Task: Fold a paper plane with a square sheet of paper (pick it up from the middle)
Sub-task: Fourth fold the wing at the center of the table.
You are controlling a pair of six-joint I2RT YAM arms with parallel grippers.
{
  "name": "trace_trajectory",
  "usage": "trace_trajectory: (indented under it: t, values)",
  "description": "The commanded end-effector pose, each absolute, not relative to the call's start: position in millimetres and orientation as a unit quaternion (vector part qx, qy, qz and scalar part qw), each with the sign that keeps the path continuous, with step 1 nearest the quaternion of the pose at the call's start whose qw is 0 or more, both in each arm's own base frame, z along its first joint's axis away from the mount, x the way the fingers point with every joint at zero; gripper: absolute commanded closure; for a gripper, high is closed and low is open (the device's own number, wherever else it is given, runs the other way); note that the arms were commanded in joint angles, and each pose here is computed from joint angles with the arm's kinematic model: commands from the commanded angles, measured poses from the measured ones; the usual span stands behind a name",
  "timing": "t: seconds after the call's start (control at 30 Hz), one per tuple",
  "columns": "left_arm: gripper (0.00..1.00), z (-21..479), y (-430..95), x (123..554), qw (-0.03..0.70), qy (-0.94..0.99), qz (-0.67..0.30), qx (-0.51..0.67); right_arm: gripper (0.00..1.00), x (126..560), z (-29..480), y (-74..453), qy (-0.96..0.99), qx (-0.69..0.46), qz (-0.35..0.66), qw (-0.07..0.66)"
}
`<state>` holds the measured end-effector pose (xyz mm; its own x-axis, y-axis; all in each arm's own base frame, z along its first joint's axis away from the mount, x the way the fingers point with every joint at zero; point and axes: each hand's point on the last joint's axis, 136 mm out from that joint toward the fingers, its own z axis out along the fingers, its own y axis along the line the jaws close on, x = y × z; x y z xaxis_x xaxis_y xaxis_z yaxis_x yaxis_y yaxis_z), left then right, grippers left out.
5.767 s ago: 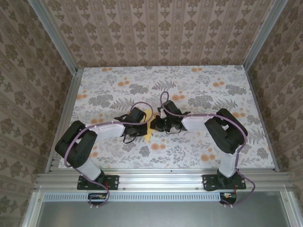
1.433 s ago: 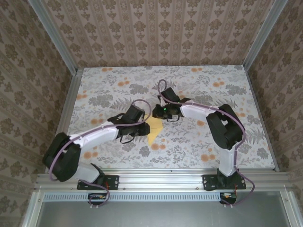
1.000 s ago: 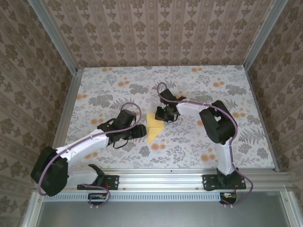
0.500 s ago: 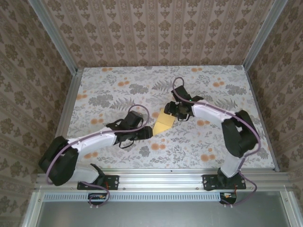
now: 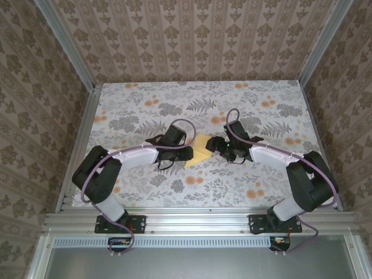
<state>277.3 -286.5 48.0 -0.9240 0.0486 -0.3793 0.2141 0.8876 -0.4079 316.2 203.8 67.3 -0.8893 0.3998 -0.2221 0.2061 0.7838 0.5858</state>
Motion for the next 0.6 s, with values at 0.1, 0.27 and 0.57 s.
trace_trajectory:
  t: [0.1, 0.27, 0.57]
  values:
    - [0.64, 44, -298, 292, 0.169, 0.953, -0.239, 0.074, 0.29, 322, 63, 226, 0.900, 0.193, 0.359, 0.155]
    - [0.70, 38, -294, 294, 0.162, 0.957, -0.230, 0.064, 0.35, 324, 50, 233, 0.897, 0.206, 0.364, 0.140]
    - [0.73, 29, -286, 293, 0.151, 0.962, -0.220, 0.053, 0.41, 323, 34, 234, 0.899, 0.226, 0.356, 0.118]
